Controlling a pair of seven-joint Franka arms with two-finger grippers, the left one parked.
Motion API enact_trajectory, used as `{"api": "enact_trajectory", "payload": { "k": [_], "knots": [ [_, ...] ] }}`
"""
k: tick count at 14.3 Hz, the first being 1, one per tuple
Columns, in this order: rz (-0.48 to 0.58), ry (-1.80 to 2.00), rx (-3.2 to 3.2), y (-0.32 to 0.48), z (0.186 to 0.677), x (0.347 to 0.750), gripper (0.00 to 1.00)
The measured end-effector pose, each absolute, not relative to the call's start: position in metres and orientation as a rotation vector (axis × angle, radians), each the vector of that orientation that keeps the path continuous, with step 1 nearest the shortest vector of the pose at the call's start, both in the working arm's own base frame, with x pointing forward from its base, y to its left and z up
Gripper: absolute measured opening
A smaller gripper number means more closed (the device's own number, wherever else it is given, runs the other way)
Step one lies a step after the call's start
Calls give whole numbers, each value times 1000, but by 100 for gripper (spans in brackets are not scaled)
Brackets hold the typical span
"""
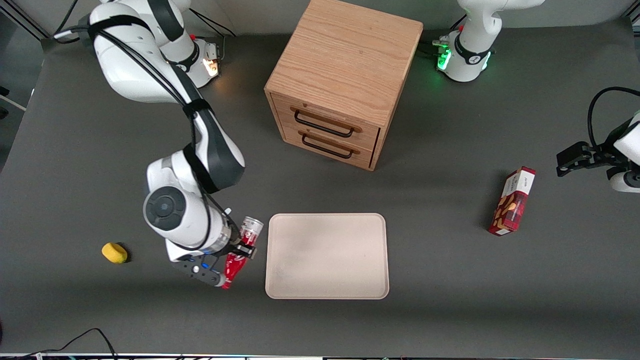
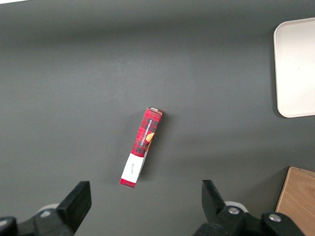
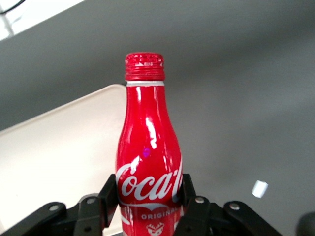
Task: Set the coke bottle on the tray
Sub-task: 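Carry the held bottle over the white tray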
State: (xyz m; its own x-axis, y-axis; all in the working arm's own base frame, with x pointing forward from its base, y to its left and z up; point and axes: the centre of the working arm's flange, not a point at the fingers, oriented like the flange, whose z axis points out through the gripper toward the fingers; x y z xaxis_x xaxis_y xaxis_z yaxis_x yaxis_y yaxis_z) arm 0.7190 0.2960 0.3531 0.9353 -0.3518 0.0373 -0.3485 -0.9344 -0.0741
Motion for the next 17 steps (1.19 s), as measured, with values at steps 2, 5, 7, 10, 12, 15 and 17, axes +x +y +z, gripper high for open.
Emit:
{"api": "enact_trajectory", "payload": {
  "k": [2,5,7,10,12,15,17],
  "knots": [
    [-74,429,-3036,310,330,718,55],
    [-71,315,-3047,328,292,714,55],
    [-55,245,-3059,334,268,712,55],
    [-51,193,-3063,343,237,708,55],
    [-47,174,-3064,351,219,704,55],
    [-49,158,-3063,358,202,700,55],
    [-47,154,-3064,360,196,698,55]
  ]
}}
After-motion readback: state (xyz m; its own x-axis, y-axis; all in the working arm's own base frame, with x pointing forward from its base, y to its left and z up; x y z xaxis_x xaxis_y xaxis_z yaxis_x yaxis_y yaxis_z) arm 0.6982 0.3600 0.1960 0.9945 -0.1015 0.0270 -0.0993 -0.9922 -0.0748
